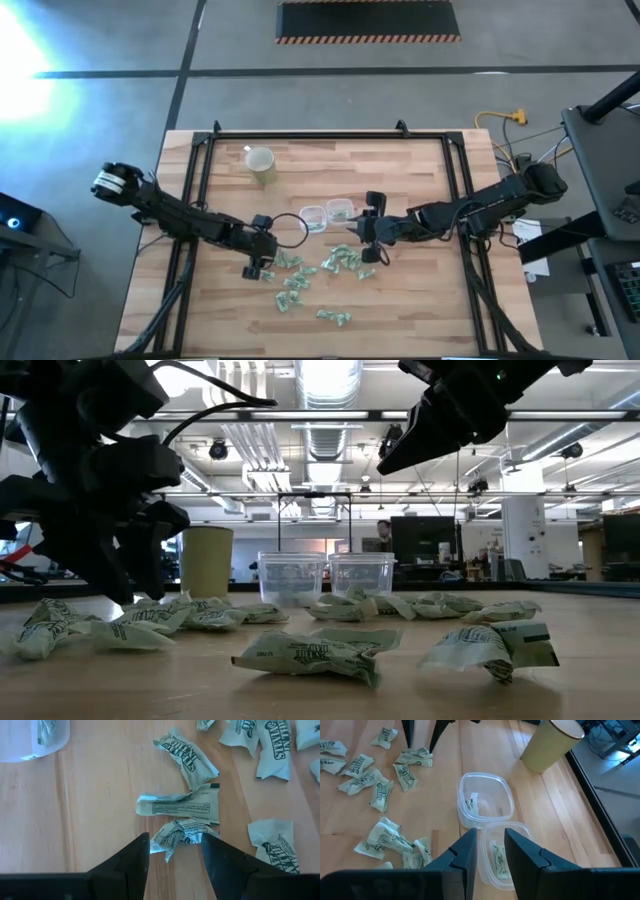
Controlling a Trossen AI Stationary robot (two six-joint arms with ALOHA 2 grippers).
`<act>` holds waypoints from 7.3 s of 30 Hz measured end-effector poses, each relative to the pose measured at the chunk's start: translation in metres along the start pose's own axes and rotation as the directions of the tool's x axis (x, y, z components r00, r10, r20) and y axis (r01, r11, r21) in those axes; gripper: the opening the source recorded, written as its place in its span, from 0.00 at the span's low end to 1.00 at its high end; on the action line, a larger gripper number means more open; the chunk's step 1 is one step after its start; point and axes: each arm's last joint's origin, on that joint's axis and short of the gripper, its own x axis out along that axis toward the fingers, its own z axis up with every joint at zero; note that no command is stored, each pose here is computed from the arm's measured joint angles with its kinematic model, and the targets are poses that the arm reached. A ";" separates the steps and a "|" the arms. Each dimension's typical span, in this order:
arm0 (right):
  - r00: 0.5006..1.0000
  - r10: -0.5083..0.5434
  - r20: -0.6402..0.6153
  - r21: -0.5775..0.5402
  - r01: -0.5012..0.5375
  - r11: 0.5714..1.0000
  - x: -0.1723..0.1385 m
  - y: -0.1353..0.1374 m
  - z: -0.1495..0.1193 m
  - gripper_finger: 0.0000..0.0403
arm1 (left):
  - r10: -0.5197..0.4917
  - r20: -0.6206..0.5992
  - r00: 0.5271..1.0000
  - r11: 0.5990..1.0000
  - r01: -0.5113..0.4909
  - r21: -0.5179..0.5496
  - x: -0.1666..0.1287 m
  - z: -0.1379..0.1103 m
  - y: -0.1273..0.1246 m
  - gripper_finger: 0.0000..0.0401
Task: Pick and place items into bin
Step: Put the stevia packet into the left transparent bin, then put the stevia packet into the right transparent bin
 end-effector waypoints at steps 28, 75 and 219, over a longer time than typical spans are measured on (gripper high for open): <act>1.000 0.000 0.000 0.006 0.000 1.000 0.000 0.000 0.000 0.18 | 0.002 -0.021 1.000 0.998 -0.003 -0.055 0.002 -0.007 0.001 0.12; 1.000 0.000 0.003 0.008 0.000 1.000 0.000 0.000 0.000 0.17 | 0.451 0.414 0.790 0.869 -0.494 -0.005 -0.029 0.042 0.014 0.00; 0.895 0.262 -0.361 0.277 -0.165 0.946 0.041 0.041 -0.082 0.19 | 0.371 0.316 0.873 0.924 -0.379 -0.037 -0.066 0.028 0.007 0.23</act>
